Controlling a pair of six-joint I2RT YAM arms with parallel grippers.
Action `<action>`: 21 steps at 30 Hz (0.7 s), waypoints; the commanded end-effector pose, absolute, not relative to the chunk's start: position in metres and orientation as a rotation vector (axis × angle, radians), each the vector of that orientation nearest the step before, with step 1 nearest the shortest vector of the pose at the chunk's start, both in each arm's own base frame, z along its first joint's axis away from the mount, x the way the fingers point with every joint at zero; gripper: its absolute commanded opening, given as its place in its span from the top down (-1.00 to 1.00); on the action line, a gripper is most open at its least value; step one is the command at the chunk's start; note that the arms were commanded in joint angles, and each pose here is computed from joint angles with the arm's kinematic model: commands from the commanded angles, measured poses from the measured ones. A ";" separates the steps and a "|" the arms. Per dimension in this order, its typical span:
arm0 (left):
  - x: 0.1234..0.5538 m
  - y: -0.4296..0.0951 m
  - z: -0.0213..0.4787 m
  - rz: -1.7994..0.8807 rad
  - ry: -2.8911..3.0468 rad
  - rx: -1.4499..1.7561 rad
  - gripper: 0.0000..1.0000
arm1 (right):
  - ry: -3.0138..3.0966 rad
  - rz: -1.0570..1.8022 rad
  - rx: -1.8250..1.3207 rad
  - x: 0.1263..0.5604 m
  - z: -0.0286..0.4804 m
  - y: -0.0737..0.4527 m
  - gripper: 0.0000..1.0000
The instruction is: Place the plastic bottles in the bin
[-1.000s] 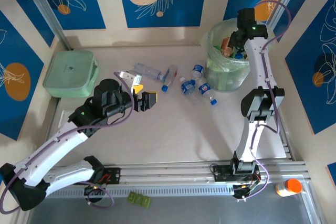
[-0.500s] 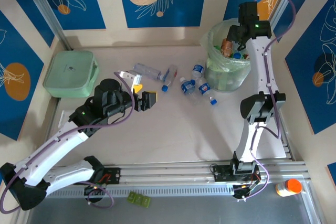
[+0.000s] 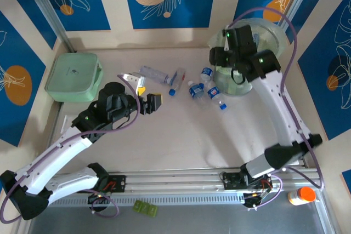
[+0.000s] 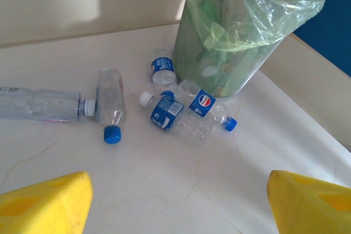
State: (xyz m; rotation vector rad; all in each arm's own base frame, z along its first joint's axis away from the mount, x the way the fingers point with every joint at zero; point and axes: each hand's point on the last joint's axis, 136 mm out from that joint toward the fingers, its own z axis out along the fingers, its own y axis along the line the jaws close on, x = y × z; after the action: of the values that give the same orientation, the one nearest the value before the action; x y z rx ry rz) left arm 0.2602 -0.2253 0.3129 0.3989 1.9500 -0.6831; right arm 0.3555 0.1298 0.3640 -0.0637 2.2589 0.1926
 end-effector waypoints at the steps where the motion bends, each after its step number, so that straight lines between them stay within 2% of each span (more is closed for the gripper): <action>1: 0.271 -0.210 0.310 -0.624 1.981 0.281 -0.66 | 2.200 0.372 -0.129 0.321 0.367 0.155 -0.05; 6: 0.289 -0.194 0.303 -0.555 2.076 0.033 -0.66 | 2.253 0.512 -0.171 0.271 0.331 0.168 -0.03; 11: 0.311 -0.187 0.289 -0.484 2.198 -0.220 -0.68 | 2.282 0.588 -0.178 0.240 0.299 0.169 -0.04; 15: 0.336 -0.184 0.268 -0.417 2.250 -0.379 -0.85 | 2.322 0.589 -0.173 0.227 0.277 0.163 -0.06; 21: 0.386 -0.179 0.229 -0.492 2.321 -0.668 -1.00 | 2.336 0.595 -0.159 0.215 0.256 0.156 -0.12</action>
State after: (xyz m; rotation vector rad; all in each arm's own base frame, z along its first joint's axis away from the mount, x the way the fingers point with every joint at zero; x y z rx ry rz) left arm 0.3686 -0.1856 0.2361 -0.4692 2.3103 -0.4317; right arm 0.2202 0.1526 0.2555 -0.1695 2.3578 0.5390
